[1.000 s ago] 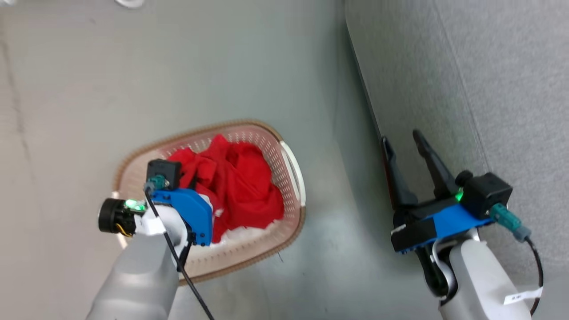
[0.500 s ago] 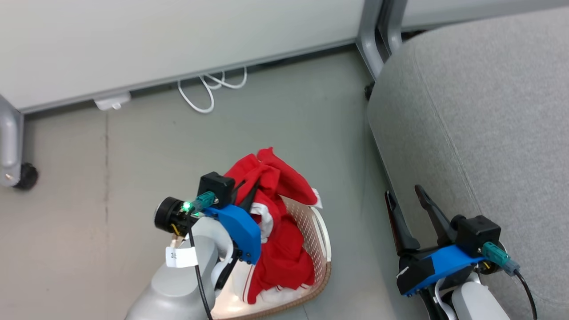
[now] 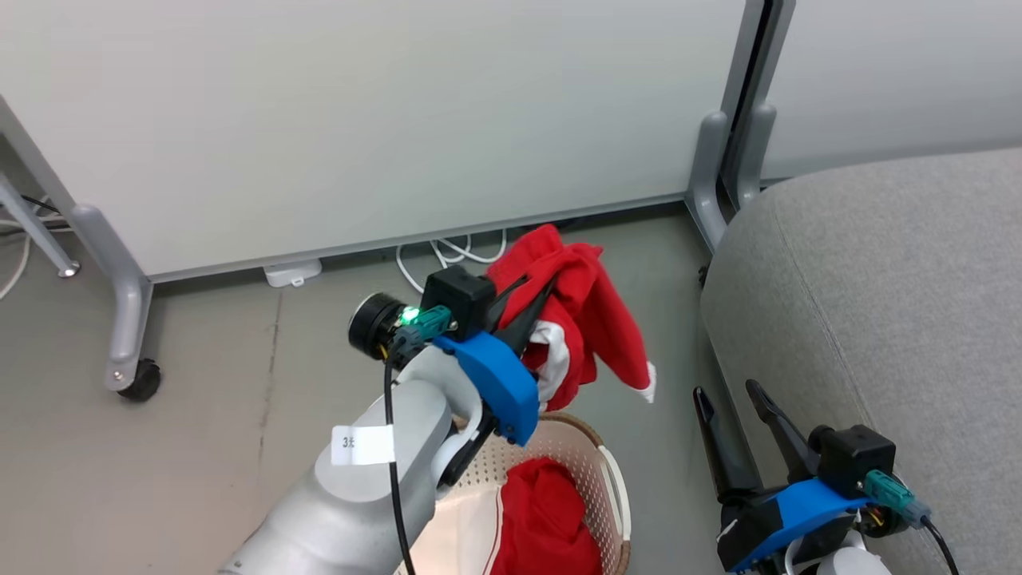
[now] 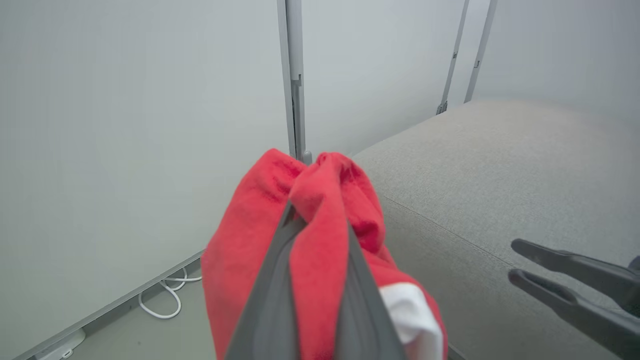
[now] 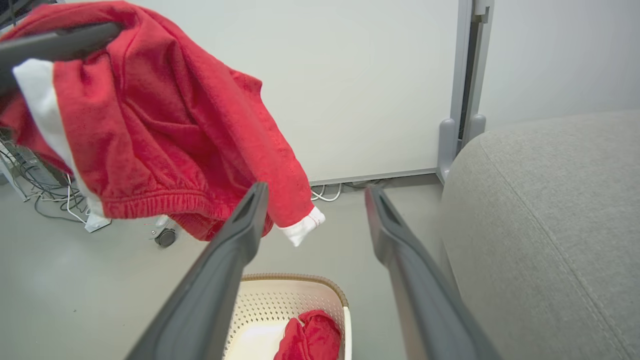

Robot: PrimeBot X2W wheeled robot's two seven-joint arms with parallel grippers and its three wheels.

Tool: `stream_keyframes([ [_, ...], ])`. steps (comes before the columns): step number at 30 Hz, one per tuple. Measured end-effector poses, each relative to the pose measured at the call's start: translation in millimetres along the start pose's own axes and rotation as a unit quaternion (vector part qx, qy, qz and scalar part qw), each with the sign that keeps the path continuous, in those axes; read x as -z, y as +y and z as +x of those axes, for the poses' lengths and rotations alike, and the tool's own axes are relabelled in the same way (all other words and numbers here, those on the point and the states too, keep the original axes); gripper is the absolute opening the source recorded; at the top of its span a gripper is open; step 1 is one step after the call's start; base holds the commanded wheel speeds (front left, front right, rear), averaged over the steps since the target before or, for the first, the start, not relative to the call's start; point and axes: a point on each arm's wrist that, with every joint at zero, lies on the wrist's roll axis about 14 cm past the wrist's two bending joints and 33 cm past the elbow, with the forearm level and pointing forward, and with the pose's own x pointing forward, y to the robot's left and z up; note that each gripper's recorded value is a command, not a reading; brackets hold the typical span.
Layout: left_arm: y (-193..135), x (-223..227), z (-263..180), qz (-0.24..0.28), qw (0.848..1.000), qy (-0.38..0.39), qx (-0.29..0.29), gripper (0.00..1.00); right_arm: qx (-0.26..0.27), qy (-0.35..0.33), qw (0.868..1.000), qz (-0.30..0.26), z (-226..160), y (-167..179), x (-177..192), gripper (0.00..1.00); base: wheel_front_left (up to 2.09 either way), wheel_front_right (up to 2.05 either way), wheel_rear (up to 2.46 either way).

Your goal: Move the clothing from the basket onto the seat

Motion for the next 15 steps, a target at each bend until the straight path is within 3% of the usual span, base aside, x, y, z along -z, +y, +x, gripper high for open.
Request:
stream_keyframes([
  [9, -15.4, -46.9, -0.2, 0.036, 0.998, -0.046, 0.016, 0.00, -0.017, -0.012, 1.000, -0.001, -3.1, 12.6, -9.7, 1.00, 0.00, 0.00, 0.00],
  [15, -18.6, -48.3, 0.9, 0.037, 0.998, -0.045, 0.018, 0.00, -0.021, -0.014, 1.000, 0.002, -4.3, 15.8, -10.5, 1.00, 0.00, 0.00, 0.00],
])
